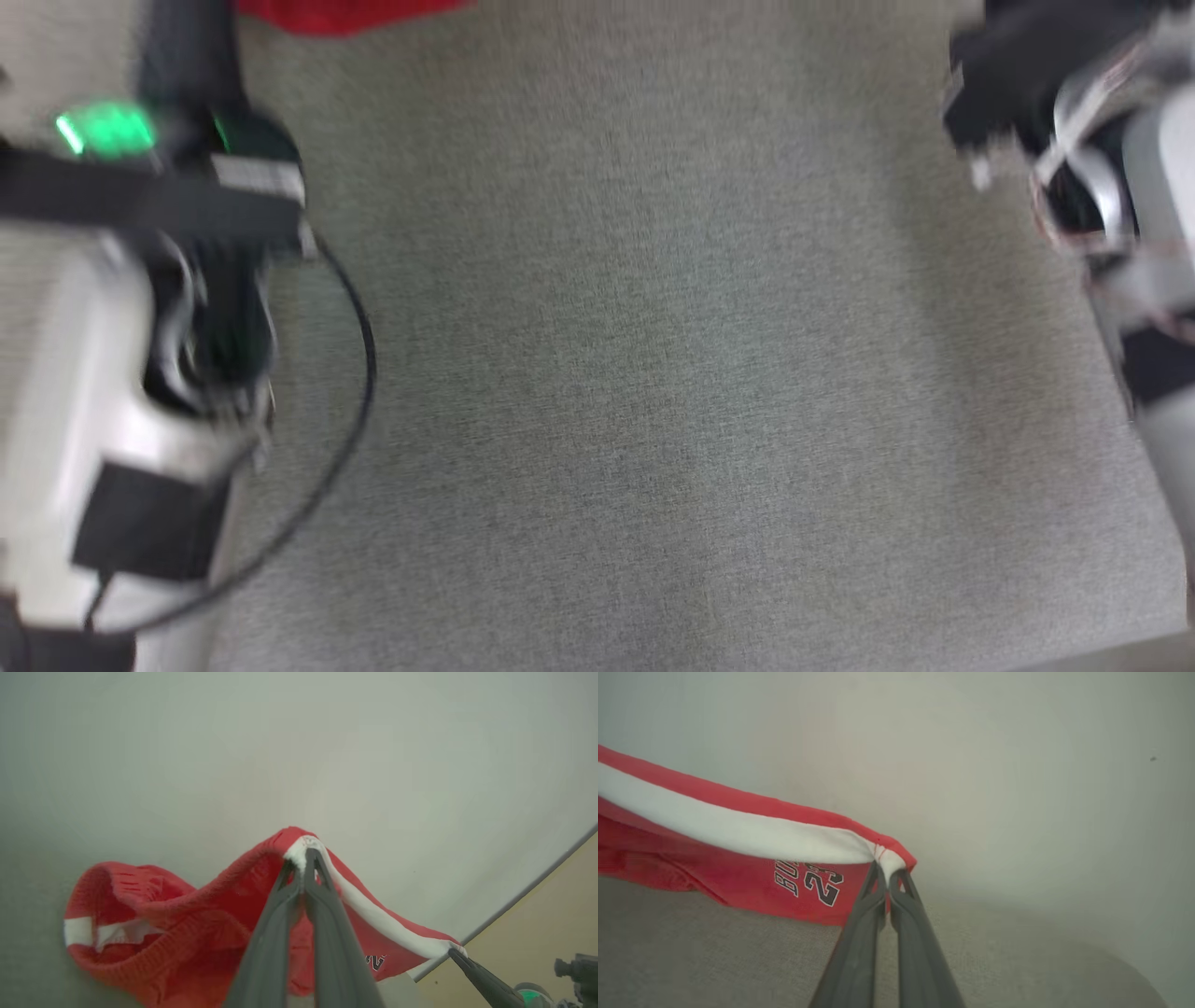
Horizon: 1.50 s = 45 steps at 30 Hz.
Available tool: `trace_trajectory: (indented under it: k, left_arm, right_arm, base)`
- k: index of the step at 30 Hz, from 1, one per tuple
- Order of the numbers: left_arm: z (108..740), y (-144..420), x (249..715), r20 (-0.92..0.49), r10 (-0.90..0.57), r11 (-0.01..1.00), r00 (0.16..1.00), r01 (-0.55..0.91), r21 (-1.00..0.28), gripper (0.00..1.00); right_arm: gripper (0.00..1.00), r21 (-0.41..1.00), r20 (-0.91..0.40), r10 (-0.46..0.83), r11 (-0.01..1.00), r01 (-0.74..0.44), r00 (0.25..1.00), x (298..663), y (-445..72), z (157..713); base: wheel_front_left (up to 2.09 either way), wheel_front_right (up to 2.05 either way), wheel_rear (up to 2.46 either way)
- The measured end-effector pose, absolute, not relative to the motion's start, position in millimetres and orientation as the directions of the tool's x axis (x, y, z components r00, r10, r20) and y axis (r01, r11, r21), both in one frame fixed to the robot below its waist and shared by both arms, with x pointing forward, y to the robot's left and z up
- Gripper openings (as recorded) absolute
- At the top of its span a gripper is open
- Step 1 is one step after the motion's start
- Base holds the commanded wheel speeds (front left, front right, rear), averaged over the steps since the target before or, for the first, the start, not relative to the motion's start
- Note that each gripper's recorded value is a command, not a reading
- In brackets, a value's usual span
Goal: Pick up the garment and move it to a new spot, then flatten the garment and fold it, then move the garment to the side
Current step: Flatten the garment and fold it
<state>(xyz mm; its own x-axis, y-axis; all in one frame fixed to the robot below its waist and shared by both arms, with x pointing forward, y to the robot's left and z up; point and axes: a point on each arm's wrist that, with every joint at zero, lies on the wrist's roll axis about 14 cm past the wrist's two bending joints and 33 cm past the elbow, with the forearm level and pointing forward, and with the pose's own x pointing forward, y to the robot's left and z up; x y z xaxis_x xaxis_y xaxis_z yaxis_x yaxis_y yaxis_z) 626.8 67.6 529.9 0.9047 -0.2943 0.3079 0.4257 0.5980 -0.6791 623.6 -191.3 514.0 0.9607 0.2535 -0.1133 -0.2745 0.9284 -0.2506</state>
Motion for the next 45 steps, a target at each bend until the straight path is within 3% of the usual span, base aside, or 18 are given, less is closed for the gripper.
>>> trace_trajectory:
  k: [7, 19, 31, 45]
  left_arm:
    - [506.3, 71.0, 565.4, 0.185, -0.325, 0.551, 0.927, 0.345, -0.76, 0.0]
    - [474.0, 66.7, 466.2, -0.019, -0.389, 0.539, 0.921, 0.211, -0.815, 0.0]
    - [456.9, 67.6, 404.9, -0.142, -0.453, 0.578, 0.88, 0.169, -0.799, 0.0]
    - [412.0, 67.4, 344.9, -0.346, -0.478, 0.677, 0.808, 0.088, -0.731, 0.0]
  right_arm:
    - [0.0, -0.066, -0.258, 0.235, 0.963, -0.26, 0.937, 555.6, -202.9, 502.3]
    - [0.0, 0.149, -0.455, 0.154, 0.984, -0.096, 0.877, 436.9, -225.9, 474.7]
    - [0.0, 0.176, -0.619, 0.102, 0.984, 0.011, 0.779, 348.6, -238.9, 453.3]
    - [0.0, 0.202, -0.761, 0.097, 0.975, 0.092, 0.642, 274.6, -239.9, 425.6]
  base:
    - [0.0, 0.0, 0.0]
    - [0.0, 0.0, 0.0]
    - [0.0, 0.0, 0.0]
    - [0.0, 0.0, 0.0]
